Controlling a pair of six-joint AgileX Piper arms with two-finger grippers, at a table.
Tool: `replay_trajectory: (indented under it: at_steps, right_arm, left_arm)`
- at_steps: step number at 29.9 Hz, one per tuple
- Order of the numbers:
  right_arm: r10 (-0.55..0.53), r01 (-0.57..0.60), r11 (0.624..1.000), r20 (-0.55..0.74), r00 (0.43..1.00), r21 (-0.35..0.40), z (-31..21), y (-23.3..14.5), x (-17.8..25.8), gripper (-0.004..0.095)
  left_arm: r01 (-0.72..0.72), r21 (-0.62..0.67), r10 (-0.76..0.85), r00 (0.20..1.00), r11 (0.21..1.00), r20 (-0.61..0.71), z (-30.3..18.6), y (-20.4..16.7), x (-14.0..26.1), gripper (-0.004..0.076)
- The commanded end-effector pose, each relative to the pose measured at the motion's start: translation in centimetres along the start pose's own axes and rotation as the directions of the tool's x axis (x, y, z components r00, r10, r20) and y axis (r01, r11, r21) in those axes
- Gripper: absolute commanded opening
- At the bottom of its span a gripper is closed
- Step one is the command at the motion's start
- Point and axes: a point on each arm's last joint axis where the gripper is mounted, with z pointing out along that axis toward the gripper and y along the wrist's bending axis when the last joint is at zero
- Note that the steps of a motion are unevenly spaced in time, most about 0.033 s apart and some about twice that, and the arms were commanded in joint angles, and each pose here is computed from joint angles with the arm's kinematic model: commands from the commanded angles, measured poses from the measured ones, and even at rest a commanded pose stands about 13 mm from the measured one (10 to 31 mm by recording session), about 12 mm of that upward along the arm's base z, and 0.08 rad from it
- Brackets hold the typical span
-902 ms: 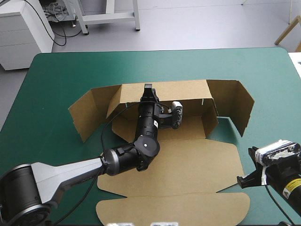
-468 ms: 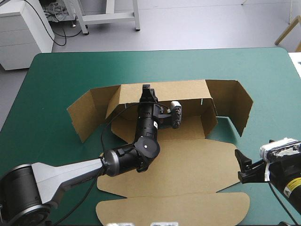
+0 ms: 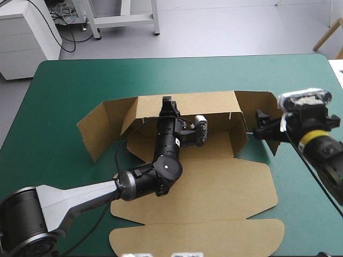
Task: Fold the box
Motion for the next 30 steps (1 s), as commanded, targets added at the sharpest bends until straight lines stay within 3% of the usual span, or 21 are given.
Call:
replay_trajectory:
  at_steps: [1,6,13,20,23,30]
  right_arm:
    - [-0.054,0.051,0.998,0.077,0.996,0.039,1.8,0.0,-4.3,0.0891]
    - [-0.077,0.076,0.994,0.004,0.997,0.074,6.4,-1.0,-7.2,0.0891]
    - [-0.035,0.035,0.999,-0.212,0.977,-0.001,13.1,-3.7,-8.1,0.0891]
    - [-0.005,0.000,1.000,-0.377,0.926,-0.015,18.1,-6.3,-8.4,0.0891]
    - [-0.013,-0.010,0.999,-0.482,0.876,-0.045,19.4,-7.1,-7.7,0.0891]
    - [0.049,-0.084,0.996,-0.528,0.848,-0.042,20.1,-8.3,-6.0,0.0890]
  left_arm:
    - [0.031,-0.130,-0.030,0.999,0.991,0.013,-1.2,3.3,0.2,-0.0010]
    - [0.031,-0.129,-0.030,0.999,0.991,0.014,-1.2,3.3,0.2,-0.0010]
    - [0.031,-0.129,-0.030,0.999,0.991,0.014,-1.2,3.3,0.2,-0.0010]
    - [0.031,-0.127,-0.029,0.999,0.991,0.018,-1.2,3.2,0.2,-0.0010]
    - [0.027,-0.126,-0.025,0.999,0.992,0.023,-1.1,3.2,0.1,-0.0010]
    - [0.025,-0.126,-0.022,0.999,0.992,0.027,-1.1,3.2,0.1,-0.0010]
